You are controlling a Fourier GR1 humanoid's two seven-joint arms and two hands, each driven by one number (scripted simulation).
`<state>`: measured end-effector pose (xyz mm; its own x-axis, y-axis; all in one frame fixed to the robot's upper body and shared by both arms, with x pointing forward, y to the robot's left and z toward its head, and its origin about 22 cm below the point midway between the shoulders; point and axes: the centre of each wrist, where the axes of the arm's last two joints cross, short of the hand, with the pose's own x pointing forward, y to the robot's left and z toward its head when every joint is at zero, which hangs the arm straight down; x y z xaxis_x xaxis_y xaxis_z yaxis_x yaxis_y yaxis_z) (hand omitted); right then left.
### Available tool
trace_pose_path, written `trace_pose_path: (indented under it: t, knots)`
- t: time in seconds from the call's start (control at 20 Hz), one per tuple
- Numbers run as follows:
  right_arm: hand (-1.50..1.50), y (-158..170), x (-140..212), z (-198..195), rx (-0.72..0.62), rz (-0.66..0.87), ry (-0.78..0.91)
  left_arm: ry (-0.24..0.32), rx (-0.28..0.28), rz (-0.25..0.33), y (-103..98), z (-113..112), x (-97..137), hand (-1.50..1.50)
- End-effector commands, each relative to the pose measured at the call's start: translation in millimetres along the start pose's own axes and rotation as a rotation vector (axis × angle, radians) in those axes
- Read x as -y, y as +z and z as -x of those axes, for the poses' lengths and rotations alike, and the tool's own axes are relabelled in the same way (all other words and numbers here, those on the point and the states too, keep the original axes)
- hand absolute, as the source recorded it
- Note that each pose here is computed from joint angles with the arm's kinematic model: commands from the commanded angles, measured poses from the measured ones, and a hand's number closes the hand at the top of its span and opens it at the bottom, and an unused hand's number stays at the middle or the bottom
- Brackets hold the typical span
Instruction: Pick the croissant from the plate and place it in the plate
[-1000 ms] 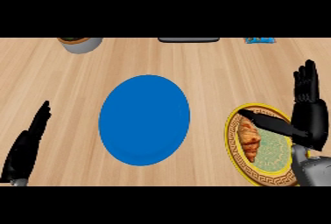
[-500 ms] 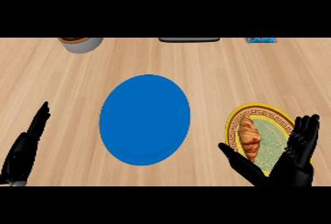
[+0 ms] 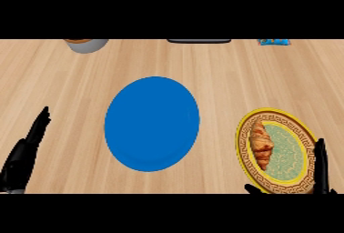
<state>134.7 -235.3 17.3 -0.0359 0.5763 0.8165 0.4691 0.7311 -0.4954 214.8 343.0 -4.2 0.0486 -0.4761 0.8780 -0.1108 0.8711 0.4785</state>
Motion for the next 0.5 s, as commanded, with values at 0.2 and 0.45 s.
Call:
trace_pose_path:
  t: [0.2,0.45]
  knots:
    - [-1.5,-36.8,25.3,-27.3,-0.225,-0.104,0.251,0.005,0.02,0.012,-11.5,-6.0,-0.6,0.0]
    - [-1.5,-65.5,9.7,-51.8,-0.337,-0.229,0.363,0.018,0.01,0.024,-6.0,-6.9,0.8,0.0]
